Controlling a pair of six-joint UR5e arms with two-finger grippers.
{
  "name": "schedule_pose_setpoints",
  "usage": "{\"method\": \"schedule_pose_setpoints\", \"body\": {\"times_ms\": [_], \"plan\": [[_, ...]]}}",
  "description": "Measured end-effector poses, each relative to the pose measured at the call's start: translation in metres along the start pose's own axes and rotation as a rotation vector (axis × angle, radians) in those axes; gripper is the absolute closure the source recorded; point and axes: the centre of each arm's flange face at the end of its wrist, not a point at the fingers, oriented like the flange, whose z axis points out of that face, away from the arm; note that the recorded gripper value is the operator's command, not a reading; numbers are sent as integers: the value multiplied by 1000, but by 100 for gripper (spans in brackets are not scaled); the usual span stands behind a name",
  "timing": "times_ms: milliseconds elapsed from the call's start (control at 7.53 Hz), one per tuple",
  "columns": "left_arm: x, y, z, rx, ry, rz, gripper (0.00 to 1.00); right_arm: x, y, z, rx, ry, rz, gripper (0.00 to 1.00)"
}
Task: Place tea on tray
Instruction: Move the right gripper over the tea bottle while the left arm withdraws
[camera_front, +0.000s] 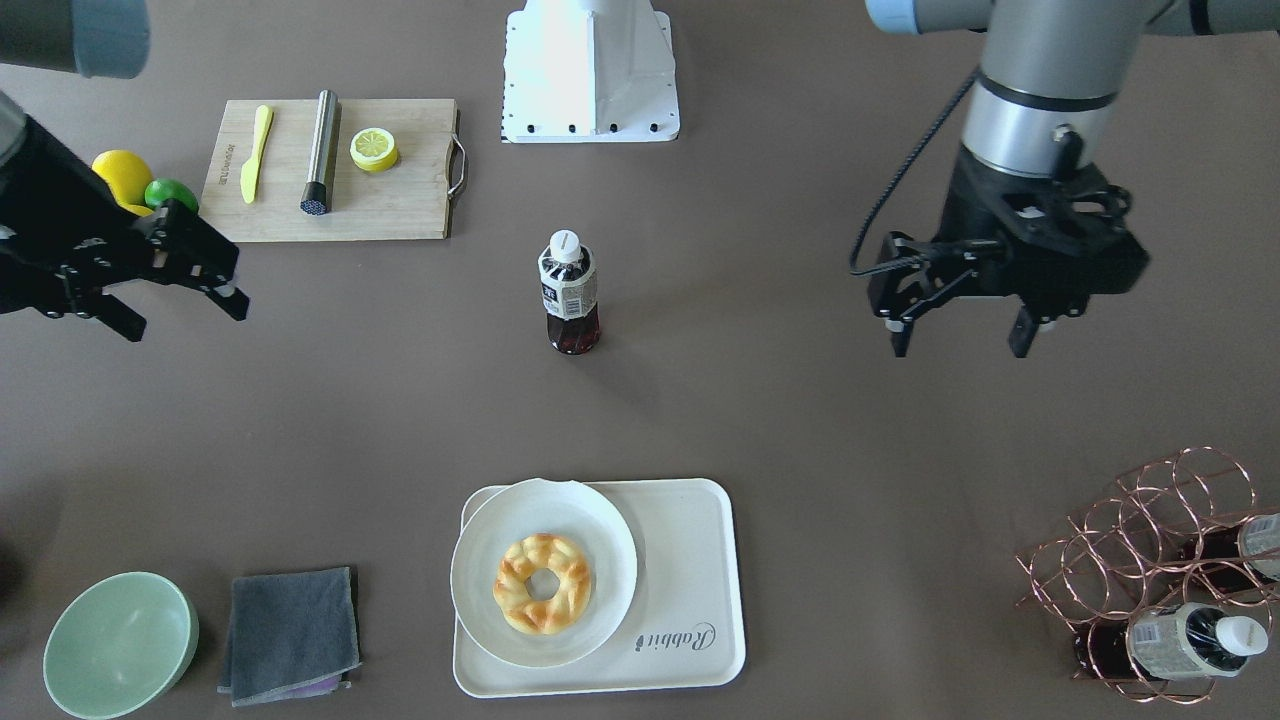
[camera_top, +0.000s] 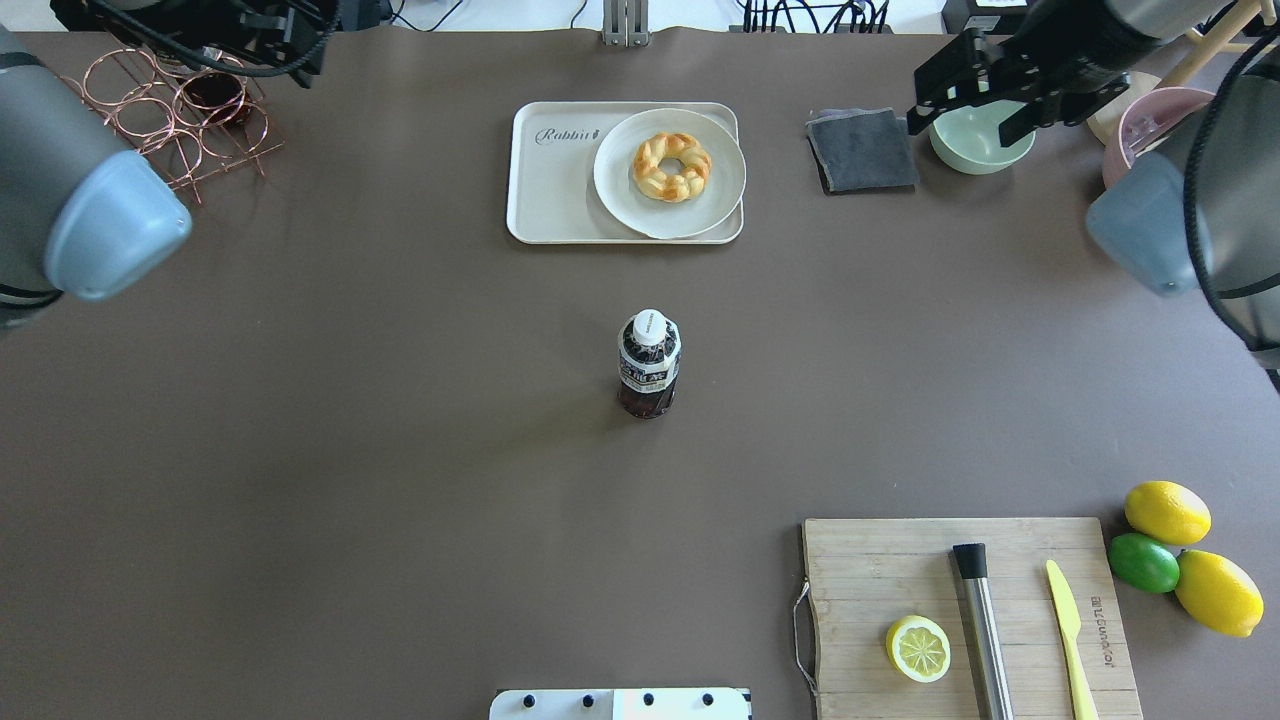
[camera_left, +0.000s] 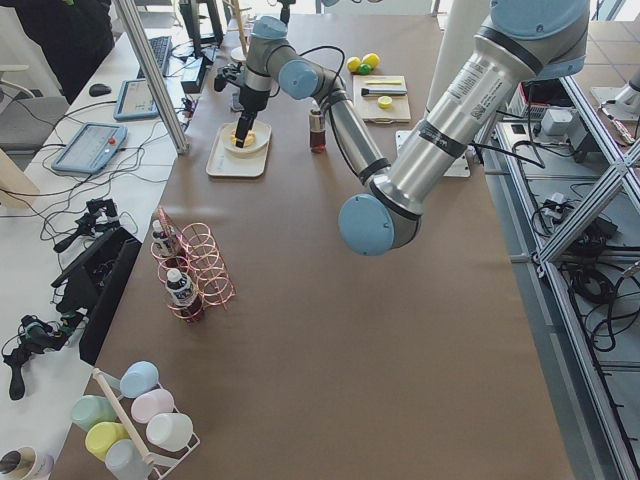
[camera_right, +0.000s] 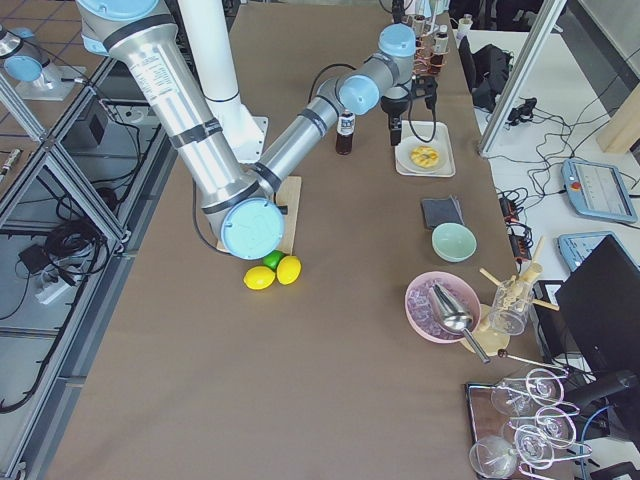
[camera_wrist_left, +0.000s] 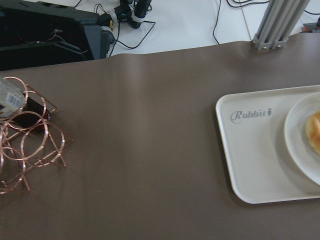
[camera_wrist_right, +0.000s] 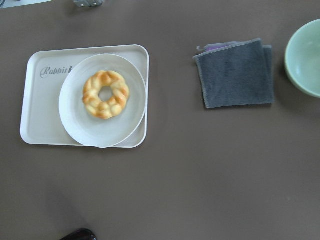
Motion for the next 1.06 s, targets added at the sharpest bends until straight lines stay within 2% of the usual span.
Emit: {"method": "schedule_pose_setpoints", "body": {"times_ms": [133, 398, 797, 1062], "plan": [[-63, -6, -4, -26, -9, 49, 2, -49, 12, 14, 4, -10, 32, 0], [-183, -1, -14, -79, 5, 124, 2, -117, 29, 20, 4, -32, 107, 0], [-303, 45, -9, -166, -23, 143, 2, -183, 53, 24, -29, 8, 174, 0], [-380, 86, 1, -174, 17, 129, 2, -208, 73, 37, -28, 23, 194, 0]]}}
